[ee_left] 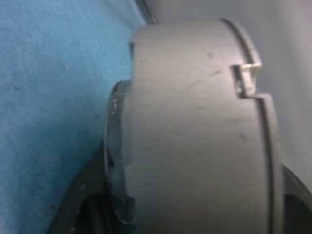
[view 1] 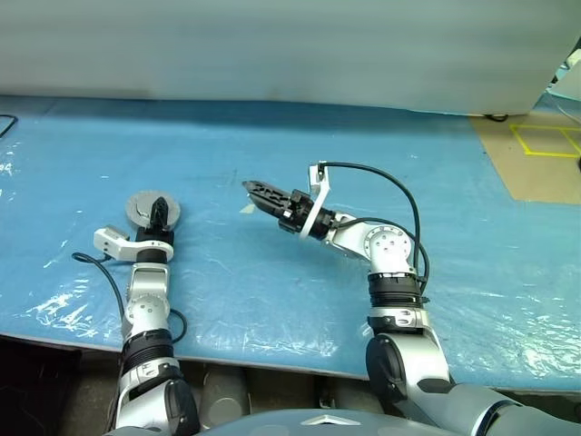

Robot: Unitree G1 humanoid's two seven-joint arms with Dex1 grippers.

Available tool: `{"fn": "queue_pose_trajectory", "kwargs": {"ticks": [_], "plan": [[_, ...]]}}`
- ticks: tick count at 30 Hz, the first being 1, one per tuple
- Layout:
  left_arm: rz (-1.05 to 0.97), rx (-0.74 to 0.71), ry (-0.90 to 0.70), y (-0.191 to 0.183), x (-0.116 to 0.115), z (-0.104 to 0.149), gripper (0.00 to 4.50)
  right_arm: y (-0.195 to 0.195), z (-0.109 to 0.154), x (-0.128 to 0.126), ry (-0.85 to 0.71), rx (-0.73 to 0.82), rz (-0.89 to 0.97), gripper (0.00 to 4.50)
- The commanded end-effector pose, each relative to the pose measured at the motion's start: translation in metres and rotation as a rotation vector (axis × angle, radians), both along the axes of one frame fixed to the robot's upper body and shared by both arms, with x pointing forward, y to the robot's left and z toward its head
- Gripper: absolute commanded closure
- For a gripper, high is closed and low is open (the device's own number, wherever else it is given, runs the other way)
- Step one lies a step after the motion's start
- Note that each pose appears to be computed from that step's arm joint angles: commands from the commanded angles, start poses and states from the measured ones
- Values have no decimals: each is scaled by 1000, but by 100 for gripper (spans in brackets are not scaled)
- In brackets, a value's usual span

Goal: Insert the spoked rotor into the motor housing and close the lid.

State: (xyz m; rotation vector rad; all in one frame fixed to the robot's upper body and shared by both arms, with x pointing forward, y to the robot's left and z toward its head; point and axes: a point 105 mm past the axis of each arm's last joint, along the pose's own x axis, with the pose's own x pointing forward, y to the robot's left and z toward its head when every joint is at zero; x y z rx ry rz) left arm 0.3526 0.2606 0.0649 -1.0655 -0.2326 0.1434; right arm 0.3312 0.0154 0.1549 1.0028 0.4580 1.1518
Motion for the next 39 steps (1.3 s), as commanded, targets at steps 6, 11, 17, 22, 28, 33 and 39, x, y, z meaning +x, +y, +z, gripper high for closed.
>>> {"fn": "queue_pose_trajectory", "kwargs": {"ticks": [6, 11, 17, 22, 28, 33, 39], "plan": [[295, -41, 18, 54, -17, -1, 3, 2, 7, -2, -48, 3, -5, 104], [458, 44, 27, 80, -31, 5, 3, 4, 3, -3, -56, -17, -5, 104], [428, 375, -19, 79, -30, 38, 3, 3, -5, 3, -96, -97, -60, 104], [89, 704, -211, 26, -15, 78, 3, -9, -17, 22, -314, -308, -235, 104], [-322, 957, -366, -47, -13, 93, 3, -38, 1, 35, -642, -420, -449, 104], [-592, 1061, -429, -92, -22, 87, 0, -56, 9, 26, -831, -481, -417, 66], [-748, 1082, -436, -116, -31, 73, 0, -84, -16, 16, -1004, -710, -335, 4]]}}
